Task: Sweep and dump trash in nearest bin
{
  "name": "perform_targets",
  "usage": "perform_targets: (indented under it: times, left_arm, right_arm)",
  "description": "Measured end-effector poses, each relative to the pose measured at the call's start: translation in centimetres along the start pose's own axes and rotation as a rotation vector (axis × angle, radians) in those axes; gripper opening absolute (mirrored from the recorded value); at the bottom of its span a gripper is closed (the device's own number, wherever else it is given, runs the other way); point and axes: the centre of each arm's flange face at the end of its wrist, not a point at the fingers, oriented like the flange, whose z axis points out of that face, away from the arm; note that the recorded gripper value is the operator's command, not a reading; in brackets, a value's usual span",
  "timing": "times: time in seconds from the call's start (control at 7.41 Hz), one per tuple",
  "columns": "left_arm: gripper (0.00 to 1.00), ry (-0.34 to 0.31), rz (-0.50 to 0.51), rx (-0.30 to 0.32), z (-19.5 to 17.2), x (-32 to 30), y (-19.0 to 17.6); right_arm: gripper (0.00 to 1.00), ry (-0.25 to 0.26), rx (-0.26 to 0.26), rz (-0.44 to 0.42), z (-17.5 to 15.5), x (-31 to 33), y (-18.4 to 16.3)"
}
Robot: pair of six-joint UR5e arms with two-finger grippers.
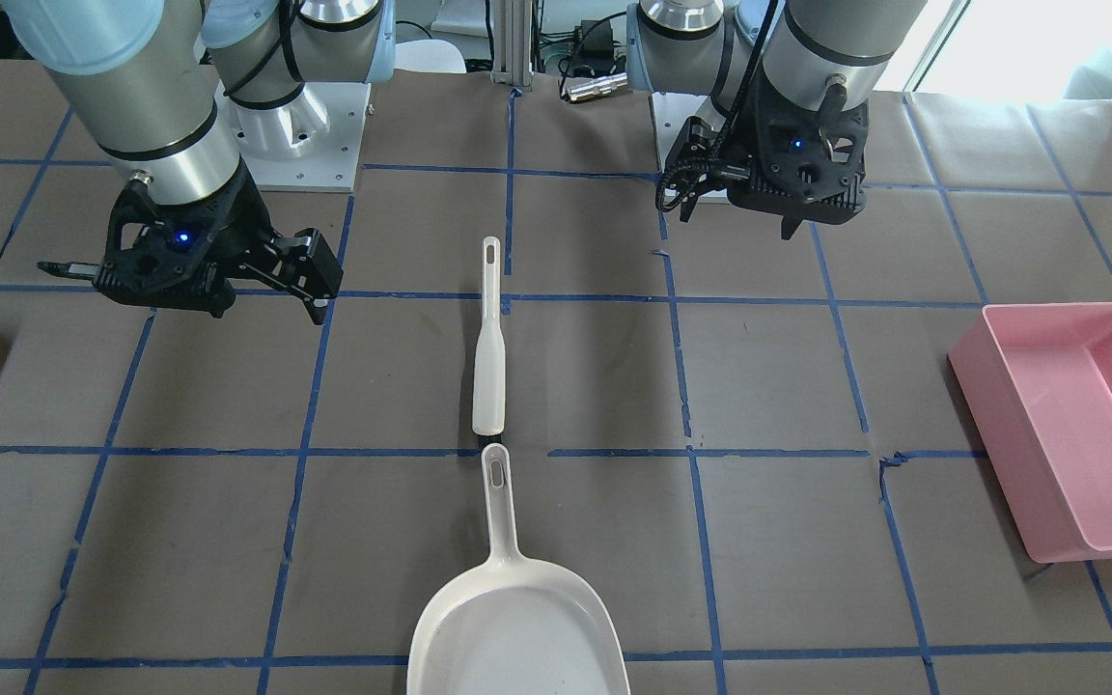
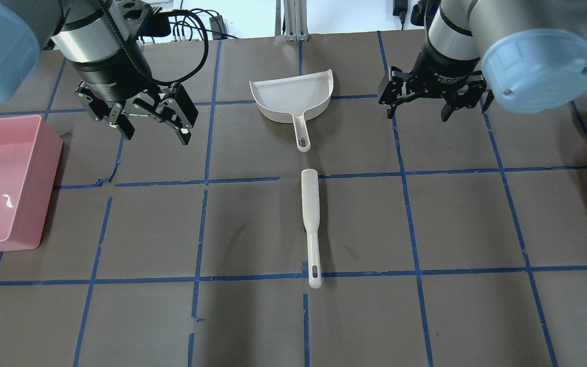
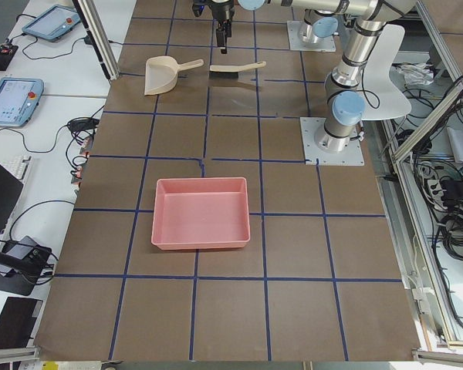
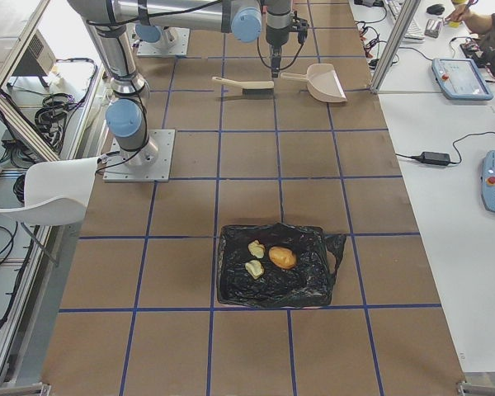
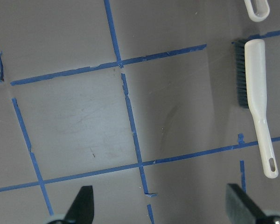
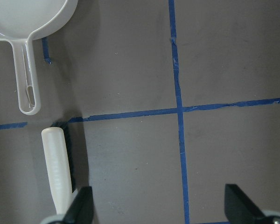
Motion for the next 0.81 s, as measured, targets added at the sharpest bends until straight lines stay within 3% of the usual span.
perform_targets:
  times: [0.81]
  left_arm:
    - [1.0, 0.0, 0.001, 0.003, -0.13, 0.01, 0.11]
  right_arm:
    - [1.0, -0.008, -0.009, 0.001, 0.27, 0.17, 0.85]
